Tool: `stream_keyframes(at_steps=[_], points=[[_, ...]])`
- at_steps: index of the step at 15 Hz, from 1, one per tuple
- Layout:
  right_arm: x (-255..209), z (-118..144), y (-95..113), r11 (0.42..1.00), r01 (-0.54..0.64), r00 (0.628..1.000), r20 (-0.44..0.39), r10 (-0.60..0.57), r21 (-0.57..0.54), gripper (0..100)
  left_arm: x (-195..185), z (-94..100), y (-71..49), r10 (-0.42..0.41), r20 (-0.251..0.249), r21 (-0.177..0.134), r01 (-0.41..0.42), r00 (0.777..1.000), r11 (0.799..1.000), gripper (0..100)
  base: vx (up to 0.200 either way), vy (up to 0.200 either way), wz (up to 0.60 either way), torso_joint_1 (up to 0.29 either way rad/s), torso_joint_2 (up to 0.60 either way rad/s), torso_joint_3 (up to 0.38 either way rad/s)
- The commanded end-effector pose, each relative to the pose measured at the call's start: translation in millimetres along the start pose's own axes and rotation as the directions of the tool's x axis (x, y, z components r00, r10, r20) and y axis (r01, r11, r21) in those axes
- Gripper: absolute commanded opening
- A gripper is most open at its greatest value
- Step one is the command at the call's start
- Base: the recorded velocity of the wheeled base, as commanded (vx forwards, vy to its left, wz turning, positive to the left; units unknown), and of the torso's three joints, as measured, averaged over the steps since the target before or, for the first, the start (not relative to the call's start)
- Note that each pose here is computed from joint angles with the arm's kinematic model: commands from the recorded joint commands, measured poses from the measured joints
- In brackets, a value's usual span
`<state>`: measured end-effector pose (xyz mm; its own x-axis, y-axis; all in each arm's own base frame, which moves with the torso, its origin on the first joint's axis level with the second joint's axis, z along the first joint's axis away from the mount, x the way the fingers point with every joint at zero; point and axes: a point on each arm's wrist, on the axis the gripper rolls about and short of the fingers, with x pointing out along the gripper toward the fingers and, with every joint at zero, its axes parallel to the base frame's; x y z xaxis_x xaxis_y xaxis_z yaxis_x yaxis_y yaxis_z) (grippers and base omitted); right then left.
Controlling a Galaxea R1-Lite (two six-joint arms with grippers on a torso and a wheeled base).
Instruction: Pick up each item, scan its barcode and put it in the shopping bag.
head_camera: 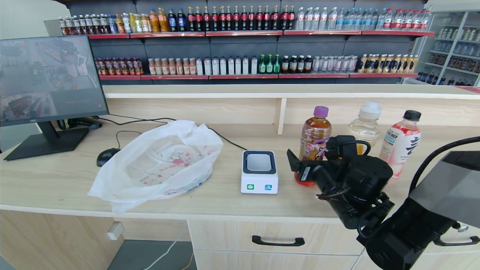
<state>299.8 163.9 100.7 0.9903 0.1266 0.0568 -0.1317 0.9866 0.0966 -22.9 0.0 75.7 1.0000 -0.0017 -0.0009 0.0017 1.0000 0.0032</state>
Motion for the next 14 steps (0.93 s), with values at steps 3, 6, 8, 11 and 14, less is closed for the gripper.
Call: stream_keyframes(at_steps=[3,6,8,11,14], points=[[9.5,-5.1,3.3,1.000,-0.001,1.000,0.007,0.001,0.002,100,-0.1,0.1,0.0,0.000,0.001,0.000,0.000,1.000,1.000,100,0.000,0.000,0.00,0.000,0.00,0.000],[15.2,-6.3,6.7,1.000,-0.004,1.000,0.018,0.004,0.008,100,-0.1,0.1,0.0,0.000,0.001,0.000,0.000,1.000,1.000,100,0.000,0.000,0.00,0.000,0.00,0.000],[17.0,-6.9,7.4,1.000,-0.004,1.000,0.021,0.004,0.010,100,-0.1,0.1,0.0,0.002,0.001,0.000,-0.002,1.000,1.000,100,0.000,0.000,0.00,0.000,0.00,0.000],[20.6,-3.9,8.0,1.000,-0.004,0.999,0.036,0.003,0.016,100,-0.1,0.1,0.0,0.002,0.001,0.000,-0.002,1.000,1.000,100,0.000,0.000,0.00,0.000,0.00,0.000],[20.9,-4.4,7.5,1.000,-0.002,0.999,0.035,0.002,0.015,100,-0.1,0.1,0.0,0.000,0.001,0.000,0.000,1.000,1.000,100,0.000,0.000,0.00,0.000,0.00,0.000]])
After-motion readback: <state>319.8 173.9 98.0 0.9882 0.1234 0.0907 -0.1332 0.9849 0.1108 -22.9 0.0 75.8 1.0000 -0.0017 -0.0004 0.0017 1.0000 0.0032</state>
